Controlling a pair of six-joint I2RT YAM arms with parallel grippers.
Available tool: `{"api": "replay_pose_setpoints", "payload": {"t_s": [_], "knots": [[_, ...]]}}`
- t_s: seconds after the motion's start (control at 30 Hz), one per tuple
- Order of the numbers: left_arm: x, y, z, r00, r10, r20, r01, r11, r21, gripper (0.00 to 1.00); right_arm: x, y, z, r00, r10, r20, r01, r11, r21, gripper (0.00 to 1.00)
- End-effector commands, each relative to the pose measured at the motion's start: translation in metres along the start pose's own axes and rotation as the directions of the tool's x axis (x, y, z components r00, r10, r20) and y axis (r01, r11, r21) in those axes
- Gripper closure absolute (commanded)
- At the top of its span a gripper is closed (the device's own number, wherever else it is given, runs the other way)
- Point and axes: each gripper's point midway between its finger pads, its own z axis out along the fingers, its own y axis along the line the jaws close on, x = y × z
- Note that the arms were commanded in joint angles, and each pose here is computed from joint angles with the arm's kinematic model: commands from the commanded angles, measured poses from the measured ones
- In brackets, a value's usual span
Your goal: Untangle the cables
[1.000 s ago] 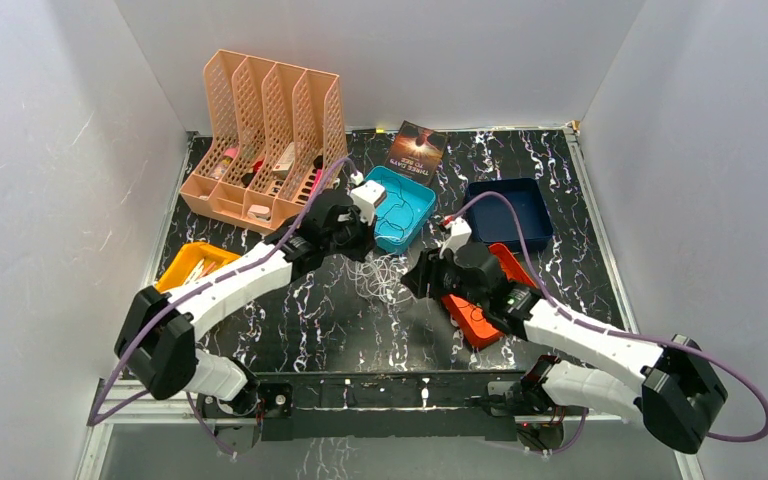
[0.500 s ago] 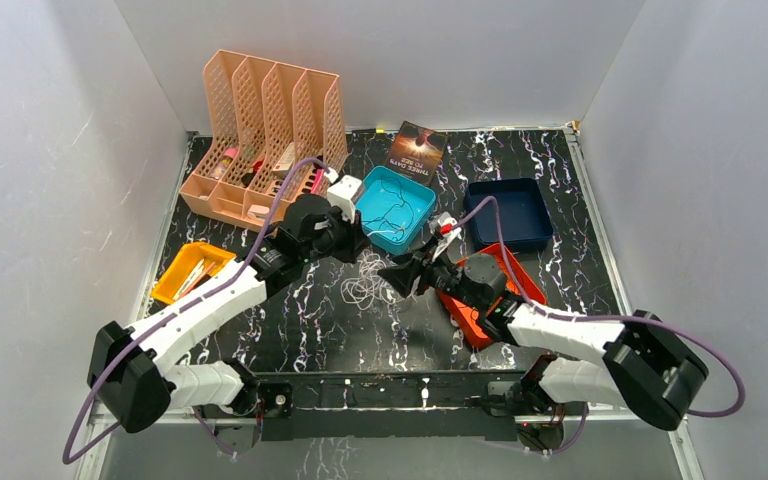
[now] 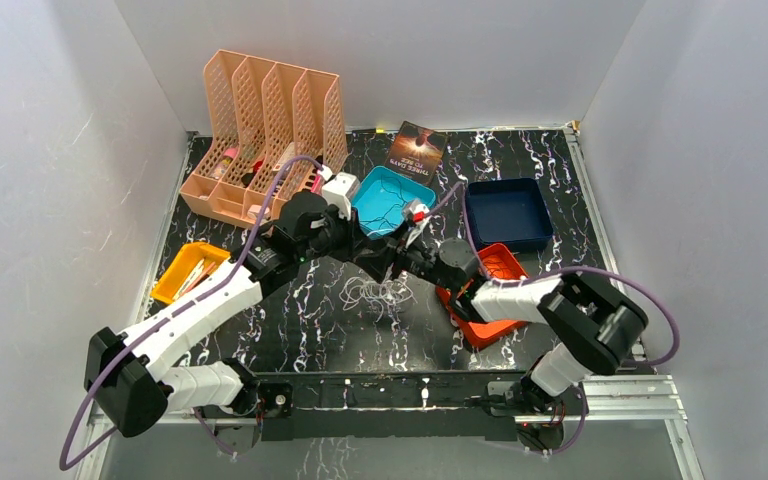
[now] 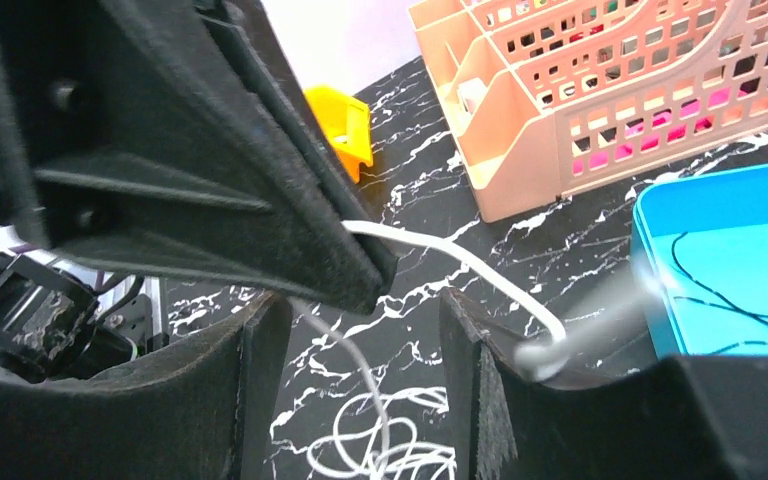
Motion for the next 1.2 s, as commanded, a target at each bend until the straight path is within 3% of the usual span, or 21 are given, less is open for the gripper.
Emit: {"api": "replay_pose_setpoints", "payload": {"t_s": [0.0, 0.23, 0.53, 0.87, 1.17], "knots": [[-0.035, -0.018, -0.024, 0.997, -0.014, 0.075, 0.010, 0.998, 0.054, 1.00, -0.030, 0.010, 0.022, 0.993, -0.030, 0.111, 0.039, 0.996, -0.076, 0.37], [-0.068, -0.018, -0.048, 0.986, -0.016, 0.168, 0.015, 1.000, 0.004, 1.00, 0.018, 0.002, 0.024, 0.997, 0.071, -0.039, -0.073, 0.995, -0.073, 0.43], [-0.113, -0.010, -0.087, 0.954, 0.015, 0.301, 0.016, 0.995, -0.099, 1.00, 0.065, -0.002, 0.004, 0.977, 0.159, -0.145, -0.164, 0.986, -0.025, 0.50], [-0.183, -0.014, -0.142, 0.892, 0.102, 0.441, -0.020, 0.982, -0.186, 1.00, 0.110, 0.005, -0.010, 0.948, 0.221, -0.230, -0.228, 0.974, -0.007, 0.50], [-0.233, -0.029, -0.166, 0.838, 0.168, 0.519, -0.074, 0.978, -0.198, 1.00, 0.133, 0.009, -0.015, 0.929, 0.241, -0.281, -0.253, 0.967, -0.007, 0.50]]}}
